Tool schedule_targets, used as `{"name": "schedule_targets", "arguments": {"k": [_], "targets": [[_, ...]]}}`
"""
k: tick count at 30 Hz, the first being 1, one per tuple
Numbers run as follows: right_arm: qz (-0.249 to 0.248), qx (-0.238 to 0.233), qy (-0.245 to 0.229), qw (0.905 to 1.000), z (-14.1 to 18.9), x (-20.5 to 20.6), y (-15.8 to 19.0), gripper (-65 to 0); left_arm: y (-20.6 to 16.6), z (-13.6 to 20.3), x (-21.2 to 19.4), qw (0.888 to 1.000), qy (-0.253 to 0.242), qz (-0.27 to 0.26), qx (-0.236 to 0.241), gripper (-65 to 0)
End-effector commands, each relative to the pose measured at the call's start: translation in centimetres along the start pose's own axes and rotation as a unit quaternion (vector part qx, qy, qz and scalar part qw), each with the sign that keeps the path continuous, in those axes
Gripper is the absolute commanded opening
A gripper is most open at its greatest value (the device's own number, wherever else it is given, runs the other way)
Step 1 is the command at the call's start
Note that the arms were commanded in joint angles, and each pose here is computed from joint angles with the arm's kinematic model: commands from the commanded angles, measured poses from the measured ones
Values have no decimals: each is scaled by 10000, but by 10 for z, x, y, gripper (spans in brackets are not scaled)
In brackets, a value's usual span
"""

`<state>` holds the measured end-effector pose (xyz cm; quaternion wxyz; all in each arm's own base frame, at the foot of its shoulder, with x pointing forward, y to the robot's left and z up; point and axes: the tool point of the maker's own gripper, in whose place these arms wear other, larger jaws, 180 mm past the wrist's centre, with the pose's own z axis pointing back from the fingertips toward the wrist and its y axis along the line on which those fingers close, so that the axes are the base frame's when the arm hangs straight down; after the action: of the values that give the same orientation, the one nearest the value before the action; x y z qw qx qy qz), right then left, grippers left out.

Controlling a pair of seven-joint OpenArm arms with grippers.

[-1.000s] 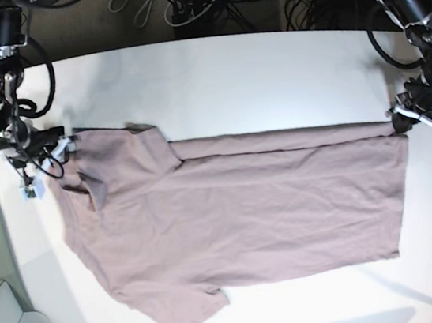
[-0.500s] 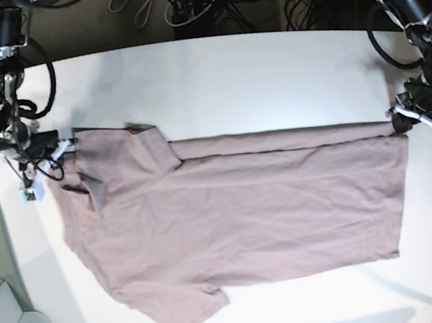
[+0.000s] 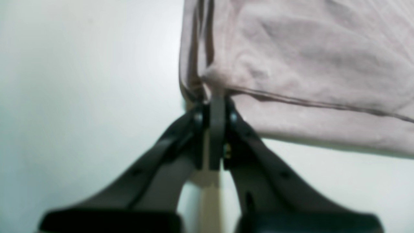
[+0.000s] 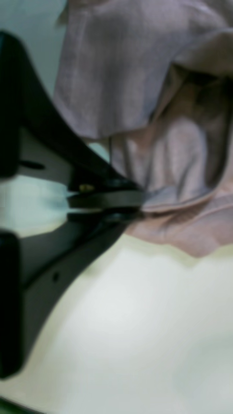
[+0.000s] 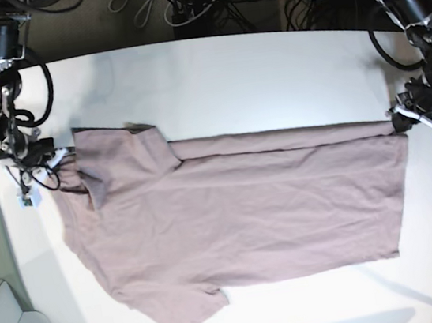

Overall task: Layout the t-shirt on the table in an organized manner, then fold the t-shirt properly
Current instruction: 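Release and regrasp the folded edge with both grippers, then lift the folded edge with both grippers and pull it toward the collar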

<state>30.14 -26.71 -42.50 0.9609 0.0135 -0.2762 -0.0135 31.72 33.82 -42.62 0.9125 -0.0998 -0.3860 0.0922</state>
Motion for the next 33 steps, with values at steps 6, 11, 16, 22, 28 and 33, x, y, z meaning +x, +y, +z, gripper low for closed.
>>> {"name": "schedule_targets", "arguments": {"k": [6, 11, 16, 22, 28, 33], "targets": [[618, -281, -300, 9972, 45, 41, -1, -650, -1, 25, 50, 9972, -253, -669, 197, -649], [966, -480, -625, 9922, 77, 73, 2, -650, -7, 35, 69, 9945, -324, -956, 286, -649], [1006, -600, -784, 9900, 88, 101, -3, -650, -9, 39, 105, 9918, -641, -1066, 307, -649], [1210, -663, -854, 9868, 93, 113, -3, -650, -9, 43, 121, 9908, -673, -1125, 347, -649], [1223, -678, -913, 9860, 95, 116, -4, -650, -5, 48, 130, 9896, -741, -1166, 397, -649], [1396, -508, -1120, 9825, 90, 165, 14, -650, -9, 40, 163, 9912, -894, -943, 263, -649]]}}
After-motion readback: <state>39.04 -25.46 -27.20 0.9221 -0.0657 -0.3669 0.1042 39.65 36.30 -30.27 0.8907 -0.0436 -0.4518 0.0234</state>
